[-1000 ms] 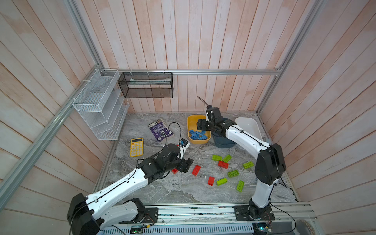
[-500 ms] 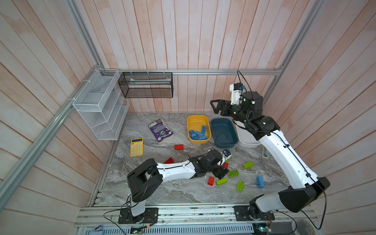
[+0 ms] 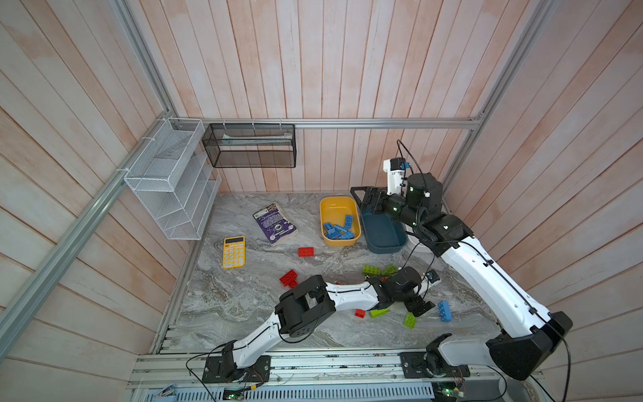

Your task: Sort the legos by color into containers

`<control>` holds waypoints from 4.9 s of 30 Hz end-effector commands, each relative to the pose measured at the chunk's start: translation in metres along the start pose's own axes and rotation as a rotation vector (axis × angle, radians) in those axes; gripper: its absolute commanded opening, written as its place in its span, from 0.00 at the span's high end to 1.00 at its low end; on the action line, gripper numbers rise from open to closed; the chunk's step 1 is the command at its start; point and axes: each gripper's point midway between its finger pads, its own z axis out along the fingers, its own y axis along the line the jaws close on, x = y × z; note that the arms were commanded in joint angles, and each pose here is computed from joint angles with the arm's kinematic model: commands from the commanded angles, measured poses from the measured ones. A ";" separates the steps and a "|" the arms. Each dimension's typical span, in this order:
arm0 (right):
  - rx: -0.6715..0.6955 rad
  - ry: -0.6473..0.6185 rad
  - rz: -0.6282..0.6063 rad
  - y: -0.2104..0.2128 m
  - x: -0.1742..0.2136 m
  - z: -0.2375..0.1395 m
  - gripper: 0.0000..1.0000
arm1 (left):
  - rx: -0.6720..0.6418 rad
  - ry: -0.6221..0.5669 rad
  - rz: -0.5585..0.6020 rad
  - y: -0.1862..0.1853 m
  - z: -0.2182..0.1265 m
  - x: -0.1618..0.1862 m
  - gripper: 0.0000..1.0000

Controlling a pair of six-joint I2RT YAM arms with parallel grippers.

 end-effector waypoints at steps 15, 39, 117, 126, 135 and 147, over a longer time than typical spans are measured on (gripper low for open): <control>-0.059 -0.049 0.000 0.011 0.013 -0.011 0.08 | 0.035 0.030 0.029 -0.023 0.058 0.017 0.08; 0.002 -0.004 -0.009 -0.011 0.046 -0.011 0.08 | 0.125 0.123 0.137 -0.044 0.080 0.061 0.09; 0.077 -0.039 -0.010 -0.022 0.023 -0.024 0.07 | 0.234 -0.057 0.187 -0.037 0.035 0.006 0.17; 0.074 -0.016 -0.022 -0.027 0.040 -0.025 0.07 | 0.236 -0.067 0.152 -0.037 0.061 0.013 0.17; 0.083 -0.011 -0.029 -0.031 0.046 -0.030 0.08 | 0.191 -0.106 0.122 -0.033 0.078 0.008 0.24; 0.090 -0.010 -0.027 -0.031 0.046 -0.033 0.08 | 0.147 -0.134 0.128 -0.031 0.064 -0.006 0.60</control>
